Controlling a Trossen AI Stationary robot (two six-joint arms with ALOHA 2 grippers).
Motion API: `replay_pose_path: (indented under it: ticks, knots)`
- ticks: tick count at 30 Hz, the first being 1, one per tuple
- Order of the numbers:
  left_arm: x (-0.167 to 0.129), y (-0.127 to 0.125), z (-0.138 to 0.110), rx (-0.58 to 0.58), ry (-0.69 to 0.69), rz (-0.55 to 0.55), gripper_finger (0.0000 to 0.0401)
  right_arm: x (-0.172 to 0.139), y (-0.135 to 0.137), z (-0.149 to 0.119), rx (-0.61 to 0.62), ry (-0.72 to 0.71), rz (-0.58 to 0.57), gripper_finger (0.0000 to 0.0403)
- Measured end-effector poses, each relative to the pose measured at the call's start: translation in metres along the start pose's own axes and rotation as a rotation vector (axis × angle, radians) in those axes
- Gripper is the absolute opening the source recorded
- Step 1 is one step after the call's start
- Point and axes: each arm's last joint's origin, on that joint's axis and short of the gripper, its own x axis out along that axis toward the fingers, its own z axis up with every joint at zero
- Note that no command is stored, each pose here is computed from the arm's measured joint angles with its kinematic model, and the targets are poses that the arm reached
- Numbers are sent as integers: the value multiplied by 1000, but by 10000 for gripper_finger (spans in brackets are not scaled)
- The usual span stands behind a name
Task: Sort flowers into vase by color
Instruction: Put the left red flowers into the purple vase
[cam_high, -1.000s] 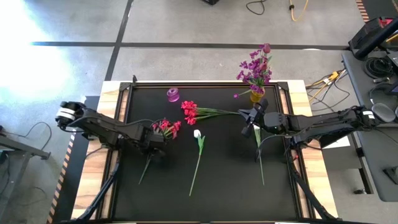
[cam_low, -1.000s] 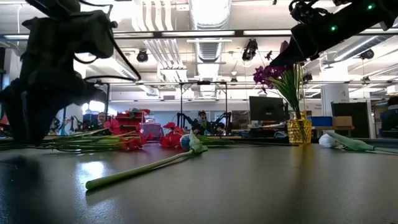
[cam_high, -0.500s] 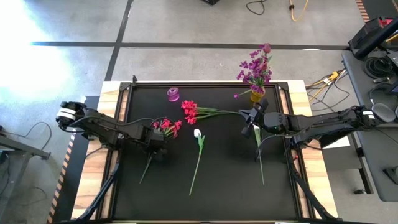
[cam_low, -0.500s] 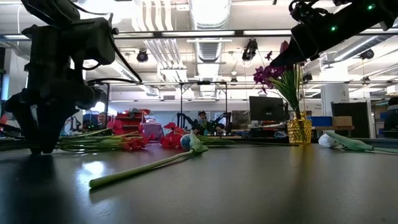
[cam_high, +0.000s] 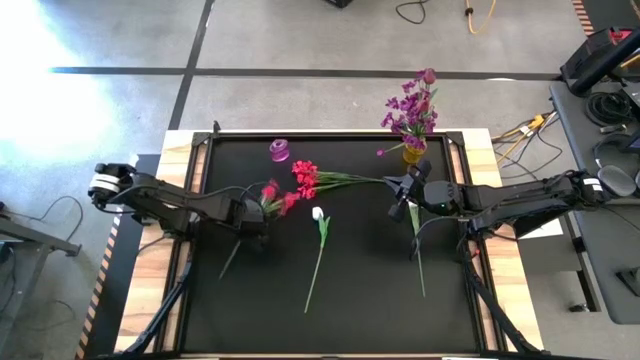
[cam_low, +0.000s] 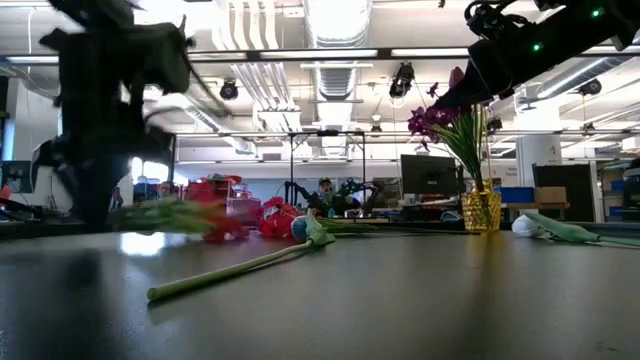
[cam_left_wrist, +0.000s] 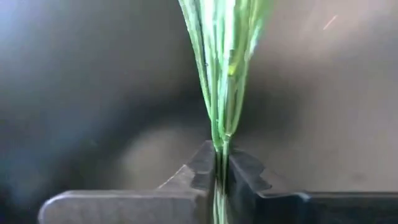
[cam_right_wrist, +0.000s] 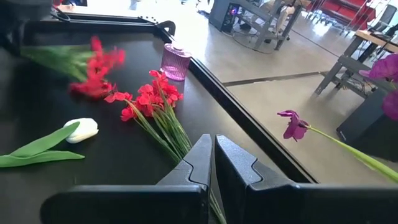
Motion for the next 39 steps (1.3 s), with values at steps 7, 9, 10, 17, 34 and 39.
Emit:
replay_pose_path:
  ticks: [7, 9, 10, 17, 34, 39]
  knots:
    - [-48, -8, 19, 30, -293, 7, 2, 0, 0, -3, 0, 11, 2, 13]
    - [-59, -7, 27, 19, -427, 8, 2, 0, 0, -3, -4, 11, 3, 13]
    - [-64, -7, 32, 13, -504, 4, 1, 0, 0, -3, -6, 9, 3, 13]
    - [-74, 0, 73, -6, -932, -96, 1, 0, 0, -3, -12, 10, 4, 13]
    - [-78, 52, 150, 23, -1378, 42, 0, 0, 0, -3, -1, 10, 4, 13]
    - [-86, 59, 171, -2, -1393, 106, 0, 0, 0, -3, -6, 11, 4, 13]
